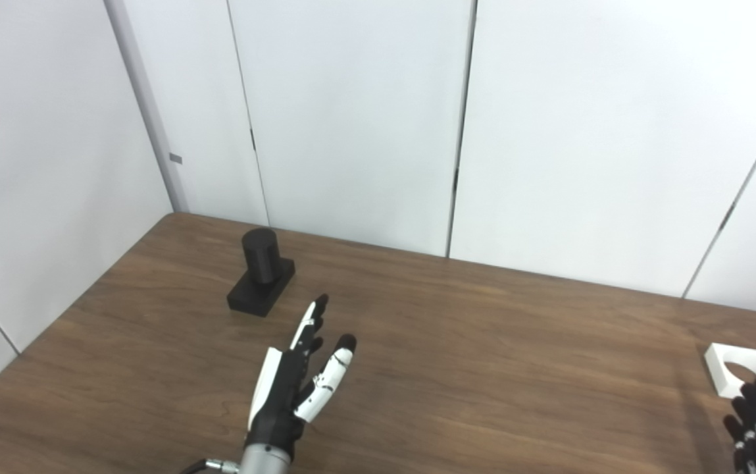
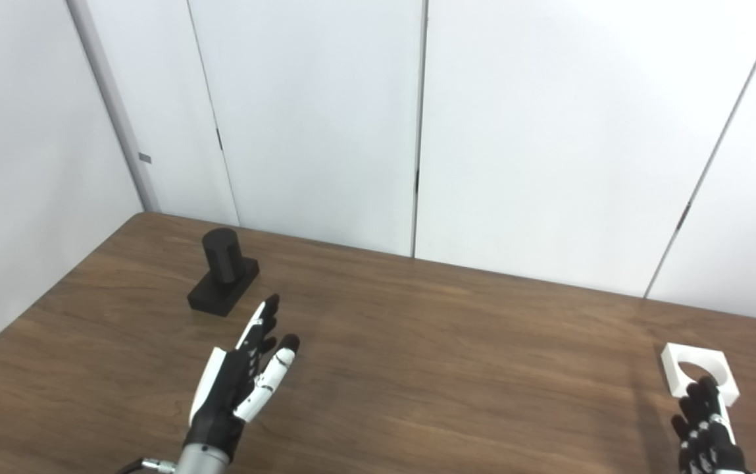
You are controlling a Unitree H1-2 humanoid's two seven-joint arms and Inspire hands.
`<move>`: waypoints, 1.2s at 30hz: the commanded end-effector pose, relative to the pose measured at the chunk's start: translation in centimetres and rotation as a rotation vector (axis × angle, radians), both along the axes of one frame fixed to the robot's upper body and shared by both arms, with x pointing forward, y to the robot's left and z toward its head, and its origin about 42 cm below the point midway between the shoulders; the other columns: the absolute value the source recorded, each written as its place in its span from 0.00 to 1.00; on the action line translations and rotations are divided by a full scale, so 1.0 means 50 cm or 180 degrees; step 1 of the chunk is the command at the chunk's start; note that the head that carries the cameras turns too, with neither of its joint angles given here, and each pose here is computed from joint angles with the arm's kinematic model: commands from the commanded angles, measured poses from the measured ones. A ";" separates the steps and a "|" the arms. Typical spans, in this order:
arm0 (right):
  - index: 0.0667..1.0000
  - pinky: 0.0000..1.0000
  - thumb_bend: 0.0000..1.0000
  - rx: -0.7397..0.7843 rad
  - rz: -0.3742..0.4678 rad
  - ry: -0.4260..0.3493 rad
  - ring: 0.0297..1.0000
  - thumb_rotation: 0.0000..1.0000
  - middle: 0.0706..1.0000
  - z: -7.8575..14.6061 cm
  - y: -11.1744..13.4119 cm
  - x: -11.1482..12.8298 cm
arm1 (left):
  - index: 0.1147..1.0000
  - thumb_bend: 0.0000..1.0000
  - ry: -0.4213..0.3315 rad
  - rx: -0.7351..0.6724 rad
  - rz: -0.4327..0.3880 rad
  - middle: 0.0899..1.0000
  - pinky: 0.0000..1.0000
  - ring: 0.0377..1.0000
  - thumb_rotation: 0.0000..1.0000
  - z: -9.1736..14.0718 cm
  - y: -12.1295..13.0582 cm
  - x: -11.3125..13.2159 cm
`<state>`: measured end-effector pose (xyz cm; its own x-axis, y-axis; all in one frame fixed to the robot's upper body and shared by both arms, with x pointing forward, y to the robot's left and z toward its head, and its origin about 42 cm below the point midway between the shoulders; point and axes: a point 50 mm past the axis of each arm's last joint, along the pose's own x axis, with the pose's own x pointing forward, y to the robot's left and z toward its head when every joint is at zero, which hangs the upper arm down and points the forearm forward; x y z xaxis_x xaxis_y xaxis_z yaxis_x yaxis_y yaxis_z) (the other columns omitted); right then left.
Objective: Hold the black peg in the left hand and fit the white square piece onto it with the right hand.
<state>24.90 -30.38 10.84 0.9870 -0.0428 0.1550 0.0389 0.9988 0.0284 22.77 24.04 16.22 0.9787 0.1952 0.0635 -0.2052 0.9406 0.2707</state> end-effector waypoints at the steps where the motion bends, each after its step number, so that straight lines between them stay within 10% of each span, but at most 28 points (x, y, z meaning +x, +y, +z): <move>1: 1.00 1.00 0.72 0.0095 -0.0086 0.0437 1.00 1.00 0.99 -0.073 -0.006 -0.055 | 0.96 0.44 -0.0174 0.0209 0.0071 0.96 0.98 0.98 0.64 0.037 0.024 0.007; 10: 1.00 1.00 0.67 0.0098 -0.0129 0.0440 1.00 1.00 0.97 -0.072 0.004 -0.054 | 0.94 0.56 -0.0091 0.0587 0.0371 0.98 0.92 0.97 0.60 0.062 0.093 0.031; 22: 1.00 1.00 0.66 0.0047 -0.0120 0.0475 1.00 1.00 0.95 -0.071 0.007 -0.053 | 0.94 0.96 0.0258 0.1881 0.1066 0.97 0.88 0.96 0.57 0.037 0.165 0.096; 36: 1.00 1.00 0.68 -0.0009 -0.0096 0.0510 1.00 1.00 0.94 -0.066 0.010 -0.058 | 0.95 0.99 0.0520 0.2802 0.1393 1.00 1.00 1.00 0.65 0.012 0.198 0.161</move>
